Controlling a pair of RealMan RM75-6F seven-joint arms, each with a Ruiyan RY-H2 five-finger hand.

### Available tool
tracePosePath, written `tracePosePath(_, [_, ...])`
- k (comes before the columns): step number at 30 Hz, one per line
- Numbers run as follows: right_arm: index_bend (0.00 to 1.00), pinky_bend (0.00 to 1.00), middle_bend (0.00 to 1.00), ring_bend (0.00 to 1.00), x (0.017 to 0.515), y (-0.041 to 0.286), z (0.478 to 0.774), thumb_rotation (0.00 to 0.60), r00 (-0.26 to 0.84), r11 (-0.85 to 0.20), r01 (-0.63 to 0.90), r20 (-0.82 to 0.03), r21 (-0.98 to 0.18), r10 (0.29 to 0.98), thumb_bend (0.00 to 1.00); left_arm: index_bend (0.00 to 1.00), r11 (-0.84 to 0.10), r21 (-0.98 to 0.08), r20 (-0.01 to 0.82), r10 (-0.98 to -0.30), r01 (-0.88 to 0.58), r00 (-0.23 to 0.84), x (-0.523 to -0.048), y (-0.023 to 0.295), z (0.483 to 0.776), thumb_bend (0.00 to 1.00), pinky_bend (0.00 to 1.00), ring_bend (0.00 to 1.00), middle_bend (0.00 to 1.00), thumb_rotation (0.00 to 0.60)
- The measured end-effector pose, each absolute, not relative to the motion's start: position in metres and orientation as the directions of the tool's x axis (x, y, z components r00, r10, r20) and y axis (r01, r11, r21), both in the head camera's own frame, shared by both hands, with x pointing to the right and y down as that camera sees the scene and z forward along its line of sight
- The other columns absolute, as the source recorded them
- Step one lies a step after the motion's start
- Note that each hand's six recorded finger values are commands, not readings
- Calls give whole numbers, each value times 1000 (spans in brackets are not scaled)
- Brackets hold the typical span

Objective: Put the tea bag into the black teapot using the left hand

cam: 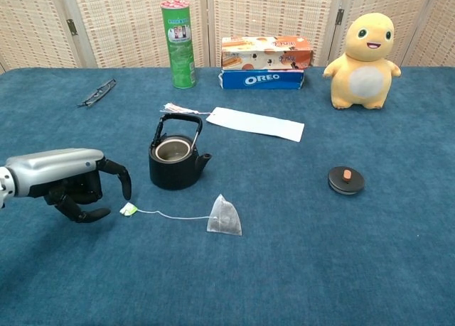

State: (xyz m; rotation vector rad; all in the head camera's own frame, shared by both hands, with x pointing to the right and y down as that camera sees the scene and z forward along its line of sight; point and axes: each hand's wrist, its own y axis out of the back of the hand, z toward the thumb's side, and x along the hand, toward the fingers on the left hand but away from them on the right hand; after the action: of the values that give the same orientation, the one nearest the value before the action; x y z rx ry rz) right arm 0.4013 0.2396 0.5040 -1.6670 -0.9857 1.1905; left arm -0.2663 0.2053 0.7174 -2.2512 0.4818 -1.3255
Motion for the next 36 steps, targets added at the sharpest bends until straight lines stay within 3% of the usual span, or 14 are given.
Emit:
tracePosePath(29, [0,0,0,9,406,238,502,221,216,-326,122,-295,-937,931,404,530,-842,-533,723,-503,-81,474,-255,207,738,471,1000,1000,1000,600])
tracePosePath(36, [0,0,0,8,407,238,502,222,211,-324,122,-294,-938,932,404,556,-845,-527,722,-499,-86,479,-254,210,741,562,1000,1000,1000,600])
